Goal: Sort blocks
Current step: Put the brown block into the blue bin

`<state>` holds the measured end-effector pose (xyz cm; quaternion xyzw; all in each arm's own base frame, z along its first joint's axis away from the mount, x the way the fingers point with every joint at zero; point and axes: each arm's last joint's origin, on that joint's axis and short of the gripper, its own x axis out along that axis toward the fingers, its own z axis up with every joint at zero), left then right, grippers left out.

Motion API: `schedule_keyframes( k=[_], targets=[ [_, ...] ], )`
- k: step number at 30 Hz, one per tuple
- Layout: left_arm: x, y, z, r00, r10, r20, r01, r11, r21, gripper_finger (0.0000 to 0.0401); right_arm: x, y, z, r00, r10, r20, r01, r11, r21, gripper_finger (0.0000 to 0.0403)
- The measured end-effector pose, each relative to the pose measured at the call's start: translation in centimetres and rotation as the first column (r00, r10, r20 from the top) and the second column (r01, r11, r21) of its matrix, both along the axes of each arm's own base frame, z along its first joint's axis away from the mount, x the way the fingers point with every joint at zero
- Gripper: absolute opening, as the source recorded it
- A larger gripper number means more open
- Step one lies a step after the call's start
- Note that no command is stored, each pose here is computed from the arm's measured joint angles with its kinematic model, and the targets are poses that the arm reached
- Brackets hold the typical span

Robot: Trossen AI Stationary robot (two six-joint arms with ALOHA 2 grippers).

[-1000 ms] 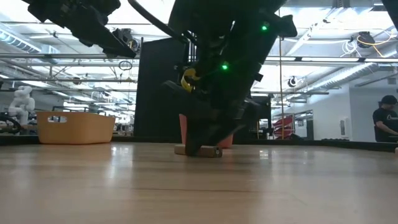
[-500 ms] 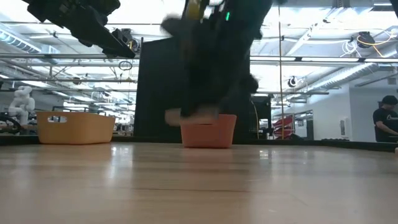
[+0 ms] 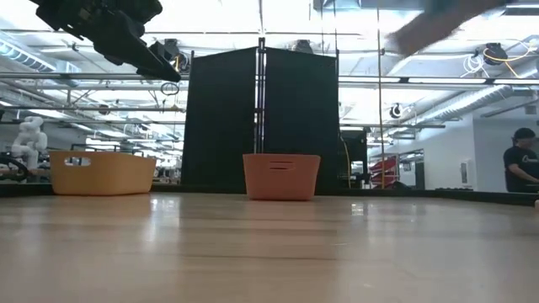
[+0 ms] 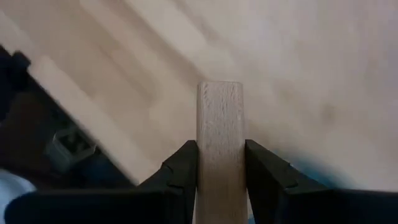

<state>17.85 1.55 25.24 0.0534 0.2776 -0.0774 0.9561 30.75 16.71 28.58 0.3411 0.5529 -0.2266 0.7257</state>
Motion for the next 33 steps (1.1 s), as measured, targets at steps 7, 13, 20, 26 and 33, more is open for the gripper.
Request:
schedule_keyframes(
  k=[7, 13, 20, 26, 33],
  targets=[
    [0.0, 0.0, 0.0, 1.000, 0.013, -0.003, -0.013, 1.000, -0.021, 0.0209, -5.8, 5.6, 0.1, 0.944, -0.280, -0.174, 0.294, 0.954, 0.062, 0.0086],
    [0.0, 0.0, 0.0, 1.000, 0.028, -0.006, -0.028, 0.999, -0.044, 0.0209, -9.4, 7.8, -0.9, 0.812, -0.508, -0.287, 0.506, 0.858, -0.087, 0.0086],
    [0.0, 0.0, 0.0, 1.000, 0.028, -0.005, -0.028, 0.999, -0.044, 0.0209, -10.1, 7.8, -1.1, 0.747, -0.570, -0.342, 0.557, 0.817, -0.147, 0.0086],
    [0.0, 0.0, 0.0, 1.000, 0.028, -0.005, -0.028, 0.999, -0.044, 0.0209, -9.6, 7.7, -1.2, 0.754, -0.560, -0.343, 0.557, 0.822, -0.120, 0.0113],
    [0.0, 0.0, 0.0, 1.000, 0.028, -0.006, -0.028, 0.999, -0.045, 0.0209, -9.5, 7.6, -1.2, 0.753, -0.561, -0.344, 0.558, 0.821, -0.120, 0.0151]
  ],
)
